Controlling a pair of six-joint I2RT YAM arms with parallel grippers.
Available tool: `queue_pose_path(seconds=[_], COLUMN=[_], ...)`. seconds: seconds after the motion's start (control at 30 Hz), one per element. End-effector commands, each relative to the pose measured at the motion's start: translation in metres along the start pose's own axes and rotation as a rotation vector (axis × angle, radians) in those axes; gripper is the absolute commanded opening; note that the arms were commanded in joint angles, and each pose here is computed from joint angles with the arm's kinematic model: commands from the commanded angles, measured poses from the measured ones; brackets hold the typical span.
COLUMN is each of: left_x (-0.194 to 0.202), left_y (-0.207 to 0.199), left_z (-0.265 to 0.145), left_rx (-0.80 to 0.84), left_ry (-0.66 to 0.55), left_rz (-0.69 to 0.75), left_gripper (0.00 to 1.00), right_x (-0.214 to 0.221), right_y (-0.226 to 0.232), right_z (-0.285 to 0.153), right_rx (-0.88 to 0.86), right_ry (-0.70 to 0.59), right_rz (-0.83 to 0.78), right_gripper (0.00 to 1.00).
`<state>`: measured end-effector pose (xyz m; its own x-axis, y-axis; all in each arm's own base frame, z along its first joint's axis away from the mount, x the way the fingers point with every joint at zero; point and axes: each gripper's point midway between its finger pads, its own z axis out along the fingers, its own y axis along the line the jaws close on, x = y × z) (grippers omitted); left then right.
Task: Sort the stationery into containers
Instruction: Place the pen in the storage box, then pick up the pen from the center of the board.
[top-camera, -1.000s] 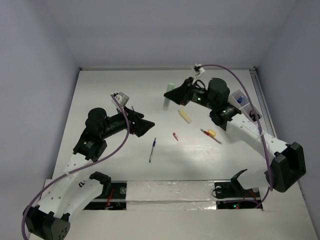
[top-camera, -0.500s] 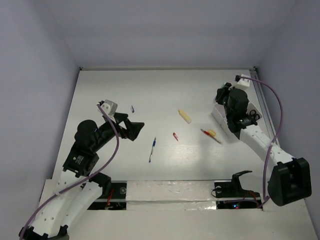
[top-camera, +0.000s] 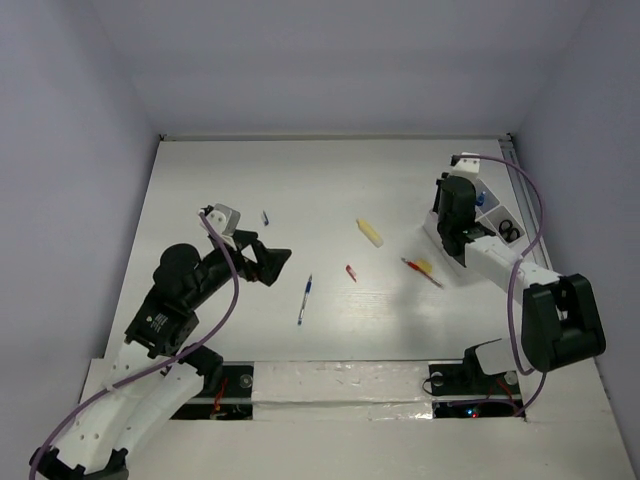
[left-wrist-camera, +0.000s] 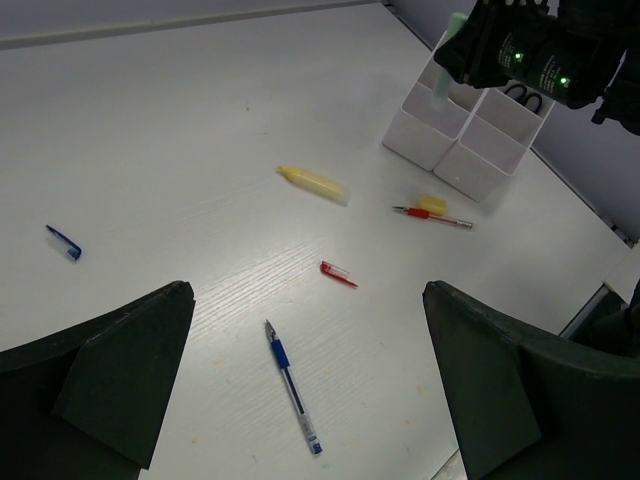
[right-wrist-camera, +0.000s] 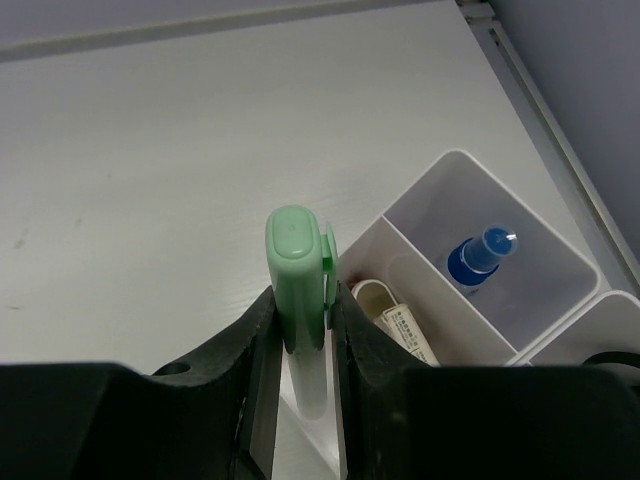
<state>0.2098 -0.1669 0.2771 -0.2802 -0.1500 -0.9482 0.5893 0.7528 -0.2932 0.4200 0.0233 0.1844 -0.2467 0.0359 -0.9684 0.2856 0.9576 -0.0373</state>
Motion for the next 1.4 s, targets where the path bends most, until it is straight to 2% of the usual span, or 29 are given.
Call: queue_pose_path(seconds=[0.0, 0.27, 0.6, 0.73, 0.83, 0.97, 1.03, 1.07, 1.2, 1.23, 1.27, 1.33, 1.37], left_x=[-0.008, -0.006, -0.006, -0.006, -0.007, -0.007, -0.007, -0.006, -0.004, -0.004, -0.005, -0.005, -0.004], left_y=[-0.002, -0.004, -0.005, -0.005, -0.003, 0.0, 0.002, 0.004, 0.01, 0.014, 0.016, 0.019, 0.02], left_z=[0.0, 0.001, 0.002, 0.002, 0.003, 0.004, 0.004, 0.005, 0.007, 0.007, 0.007, 0.007, 0.008], left_rx=[0.0, 0.002, 0.002, 0.002, -0.008, -0.025, -0.037, -0.042, -0.078, -0.1, -0.112, -0.131, -0.137], left_ry=[-0.033, -0.024, -0.024, -0.024, -0.023, -0.023, -0.022, -0.019, -0.01, -0.012, -0.015, -0.02, -0.018], left_rz=[0.021, 0.026, 0.029, 0.029, 0.028, 0.028, 0.027, 0.026, 0.018, 0.008, 0.005, -0.005, -0.01], left_gripper=[0.99, 0.99, 0.99, 0.99, 0.99, 0.99, 0.99, 0.99, 0.99, 0.99, 0.99, 0.99, 0.99], right_x=[-0.014, 0.003, -0.005, -0.022, -0.035, -0.05, -0.043, -0.026, -0.002, 0.018, 0.019, 0.047, 0.055], right_y=[-0.008, -0.008, -0.011, -0.014, -0.003, 0.052, 0.084, 0.104, 0.136, 0.139, 0.154, 0.16, 0.167], right_z=[0.01, 0.017, 0.013, 0.004, -0.003, -0.023, -0.032, -0.032, -0.038, -0.035, -0.042, -0.042, -0.046], right_rx=[0.069, 0.095, 0.114, 0.113, 0.027, -0.268, -0.395, -0.477, -0.587, -0.591, -0.666, -0.703, -0.728], right_ry=[-0.038, 0.005, 0.032, 0.022, 0.012, 0.034, 0.105, 0.17, 0.321, 0.389, 0.413, 0.517, 0.543], right_rz=[-0.021, -0.027, -0.02, -0.01, 0.0, -0.009, -0.047, -0.071, -0.127, -0.146, -0.143, -0.174, -0.196], right_gripper=[0.0, 0.02, 0.59, 0.63, 0.63, 0.63, 0.63, 0.64, 0.67, 0.69, 0.7, 0.81, 0.82])
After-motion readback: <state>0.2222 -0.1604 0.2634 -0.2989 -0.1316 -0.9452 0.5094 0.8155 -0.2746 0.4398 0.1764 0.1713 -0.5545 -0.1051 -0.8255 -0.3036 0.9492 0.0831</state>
